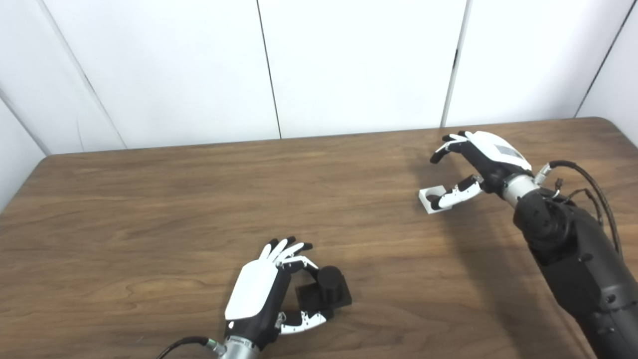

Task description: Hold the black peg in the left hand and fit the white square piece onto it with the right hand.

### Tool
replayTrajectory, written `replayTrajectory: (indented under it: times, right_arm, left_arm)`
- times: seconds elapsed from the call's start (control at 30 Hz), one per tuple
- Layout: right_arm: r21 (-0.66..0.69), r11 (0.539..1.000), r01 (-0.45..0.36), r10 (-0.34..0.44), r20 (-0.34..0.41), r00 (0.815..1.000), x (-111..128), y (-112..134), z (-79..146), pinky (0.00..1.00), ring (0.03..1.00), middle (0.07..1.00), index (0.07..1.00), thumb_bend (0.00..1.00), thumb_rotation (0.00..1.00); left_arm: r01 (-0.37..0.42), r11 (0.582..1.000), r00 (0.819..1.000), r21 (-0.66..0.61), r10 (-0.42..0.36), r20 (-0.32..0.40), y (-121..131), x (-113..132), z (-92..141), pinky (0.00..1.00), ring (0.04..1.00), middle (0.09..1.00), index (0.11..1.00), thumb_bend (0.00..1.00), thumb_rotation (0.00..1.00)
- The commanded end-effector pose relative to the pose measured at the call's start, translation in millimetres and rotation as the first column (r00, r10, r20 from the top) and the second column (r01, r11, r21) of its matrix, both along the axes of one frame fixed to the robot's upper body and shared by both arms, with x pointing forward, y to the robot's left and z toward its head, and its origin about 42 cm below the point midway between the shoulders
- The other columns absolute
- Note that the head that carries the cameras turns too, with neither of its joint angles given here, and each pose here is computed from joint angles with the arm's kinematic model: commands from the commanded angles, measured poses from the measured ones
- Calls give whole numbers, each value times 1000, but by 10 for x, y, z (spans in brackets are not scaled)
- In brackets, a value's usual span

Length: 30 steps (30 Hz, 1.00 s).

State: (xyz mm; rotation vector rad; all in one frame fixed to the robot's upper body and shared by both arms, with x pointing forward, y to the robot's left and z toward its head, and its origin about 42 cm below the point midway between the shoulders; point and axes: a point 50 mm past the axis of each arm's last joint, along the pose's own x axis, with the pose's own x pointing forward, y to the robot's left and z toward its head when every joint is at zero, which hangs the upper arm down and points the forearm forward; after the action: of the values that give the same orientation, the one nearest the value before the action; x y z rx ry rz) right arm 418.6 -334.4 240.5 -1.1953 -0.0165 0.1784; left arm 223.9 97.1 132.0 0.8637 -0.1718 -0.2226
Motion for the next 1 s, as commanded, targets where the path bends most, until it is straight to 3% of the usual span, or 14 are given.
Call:
replayTrajectory:
  times: [0.0,0.47,0.97]
  right_arm:
    - [-36,999,-22,25,89,996,107,-13,325,1000,1000,926,698,915,213]
    - [-91,996,-26,31,57,998,188,-24,296,1000,994,932,699,907,237]
    - [-107,994,-36,34,-16,999,241,-4,14,1000,980,919,681,913,255]
  left_arm:
    - [-4,998,999,56,6,-43,17,-59,-153,1000,945,858,489,520,60]
    - [-5,999,999,52,7,-37,13,-48,-160,1000,946,857,489,521,61]
    - [-12,999,999,53,14,-39,36,-62,-152,1000,944,850,489,521,61]
